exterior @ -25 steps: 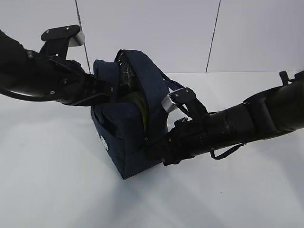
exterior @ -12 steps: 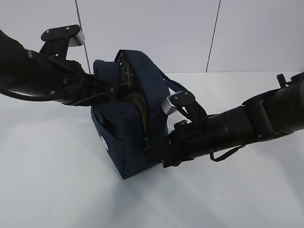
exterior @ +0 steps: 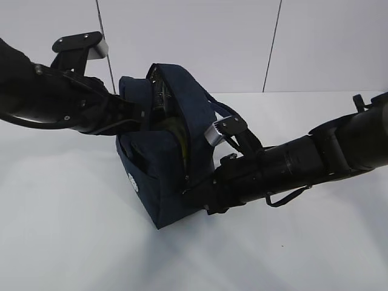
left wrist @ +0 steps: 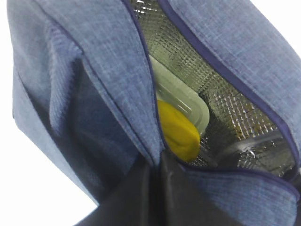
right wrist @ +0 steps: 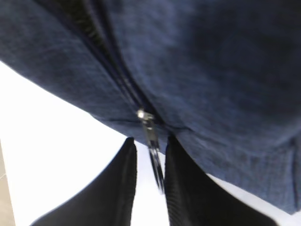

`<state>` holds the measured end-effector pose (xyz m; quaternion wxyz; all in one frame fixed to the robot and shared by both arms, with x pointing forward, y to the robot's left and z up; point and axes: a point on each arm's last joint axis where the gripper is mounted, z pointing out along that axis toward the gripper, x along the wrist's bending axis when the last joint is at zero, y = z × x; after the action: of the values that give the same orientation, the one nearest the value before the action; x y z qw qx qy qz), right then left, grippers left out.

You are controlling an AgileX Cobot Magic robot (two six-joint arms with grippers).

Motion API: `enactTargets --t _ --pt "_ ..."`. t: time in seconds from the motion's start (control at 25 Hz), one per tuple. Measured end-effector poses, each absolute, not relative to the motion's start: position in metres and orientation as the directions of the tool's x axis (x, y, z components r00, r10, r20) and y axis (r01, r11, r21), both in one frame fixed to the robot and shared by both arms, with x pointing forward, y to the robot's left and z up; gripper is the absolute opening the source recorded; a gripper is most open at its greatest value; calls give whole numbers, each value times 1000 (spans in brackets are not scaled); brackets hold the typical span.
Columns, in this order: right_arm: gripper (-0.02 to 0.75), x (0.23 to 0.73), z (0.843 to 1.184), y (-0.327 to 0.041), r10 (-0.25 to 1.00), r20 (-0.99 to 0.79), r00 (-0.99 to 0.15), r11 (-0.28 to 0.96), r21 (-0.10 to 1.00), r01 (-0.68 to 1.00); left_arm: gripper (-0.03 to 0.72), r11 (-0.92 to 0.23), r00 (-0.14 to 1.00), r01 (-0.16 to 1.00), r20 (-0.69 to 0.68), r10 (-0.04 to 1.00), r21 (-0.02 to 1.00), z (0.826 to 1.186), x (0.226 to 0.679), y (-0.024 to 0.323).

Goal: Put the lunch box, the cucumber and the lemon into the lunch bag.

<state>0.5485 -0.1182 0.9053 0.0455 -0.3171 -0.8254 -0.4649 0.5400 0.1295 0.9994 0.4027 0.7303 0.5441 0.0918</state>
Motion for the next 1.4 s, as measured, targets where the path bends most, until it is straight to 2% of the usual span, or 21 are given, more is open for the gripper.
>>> enactTargets --t 0.64,0.72,0.84,1.4 --pt "166 549 898 -118 485 382 -787 370 725 581 -6 -83 391 720 -304 869 688 999 540 129" --pt "125 549 897 -118 487 385 -784 368 724 584 -6 -83 391 720 -304 869 688 999 540 129" --pt "13 550 899 -117 496 402 -770 338 727 598 -6 -83 391 720 -304 869 688 999 540 129" --pt "8 550 902 -115 477 431 -766 301 738 603 -6 -83 390 720 -303 869 689 999 540 130"
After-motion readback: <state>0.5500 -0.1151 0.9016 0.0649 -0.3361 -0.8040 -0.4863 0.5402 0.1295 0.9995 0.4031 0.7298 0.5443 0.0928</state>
